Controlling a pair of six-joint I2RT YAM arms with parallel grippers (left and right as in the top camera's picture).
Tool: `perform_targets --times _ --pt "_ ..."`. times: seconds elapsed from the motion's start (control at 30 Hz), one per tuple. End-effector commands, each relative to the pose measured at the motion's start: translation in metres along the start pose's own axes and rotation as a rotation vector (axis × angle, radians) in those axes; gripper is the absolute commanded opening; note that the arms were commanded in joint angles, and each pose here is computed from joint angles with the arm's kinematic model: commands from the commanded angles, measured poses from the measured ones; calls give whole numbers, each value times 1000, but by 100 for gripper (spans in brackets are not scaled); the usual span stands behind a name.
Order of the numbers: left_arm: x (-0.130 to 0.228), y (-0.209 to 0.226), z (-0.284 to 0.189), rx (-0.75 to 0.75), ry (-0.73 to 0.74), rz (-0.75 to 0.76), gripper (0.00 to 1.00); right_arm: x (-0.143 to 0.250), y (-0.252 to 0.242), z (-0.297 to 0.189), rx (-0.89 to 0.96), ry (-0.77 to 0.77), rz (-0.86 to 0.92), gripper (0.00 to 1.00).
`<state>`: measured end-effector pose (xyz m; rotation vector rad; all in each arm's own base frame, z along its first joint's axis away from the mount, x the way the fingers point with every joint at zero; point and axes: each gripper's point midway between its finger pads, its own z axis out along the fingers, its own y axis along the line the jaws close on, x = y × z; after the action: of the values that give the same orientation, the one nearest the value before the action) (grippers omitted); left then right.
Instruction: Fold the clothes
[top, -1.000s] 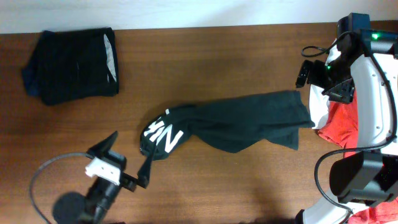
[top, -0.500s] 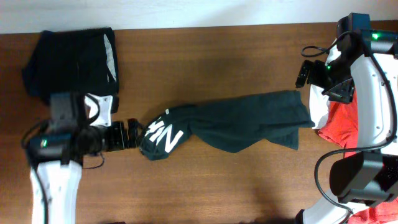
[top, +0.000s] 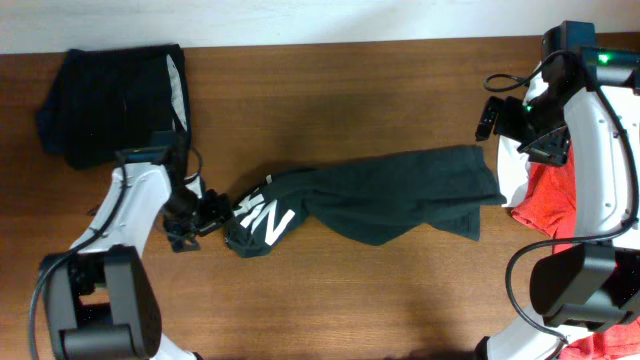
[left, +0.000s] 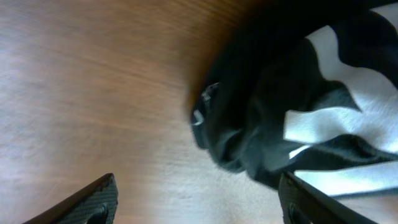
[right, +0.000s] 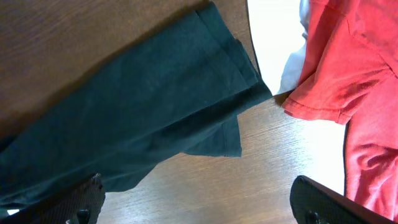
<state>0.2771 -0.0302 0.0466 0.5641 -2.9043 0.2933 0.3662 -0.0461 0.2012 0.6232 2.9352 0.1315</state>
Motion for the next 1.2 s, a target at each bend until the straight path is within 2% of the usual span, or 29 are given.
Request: perform_targets --times 0.0,0.3,0.5,0.53,0.57,0.63,0.67,0.83,0.97,1.1,1.17 --pt "4 -8 16 -37 29 35 75 2 2 1 -1 6 1 99" --pt "2 1 31 -92 37 14 53 2 2 1 -1 6 1 99" --pt "4 6 50 -86 26 16 53 2 2 1 -1 6 1 99" --pt "4 7 52 -85 23 17 49 2 2 1 -1 6 1 99" --pt "4 7 53 -84 20 18 38 2 2 1 -1 6 1 99" --pt "4 7 53 -84 19 18 9 2 2 1 -1 6 1 99" --pt "4 7 53 -84 19 18 1 2 2 1 -1 6 1 99" --pt "-6 15 42 -149 -14 20 1 2 2 1 -1 6 1 99" --pt "-27 29 -25 -347 -94 -32 1 2 2 1 -1 6 1 99" --pt "-40 27 -102 -437 -197 -42 1 2 2 1 -1 6 1 99" --pt "-43 45 -139 -568 -285 -128 1 2 2 1 -1 6 1 99"
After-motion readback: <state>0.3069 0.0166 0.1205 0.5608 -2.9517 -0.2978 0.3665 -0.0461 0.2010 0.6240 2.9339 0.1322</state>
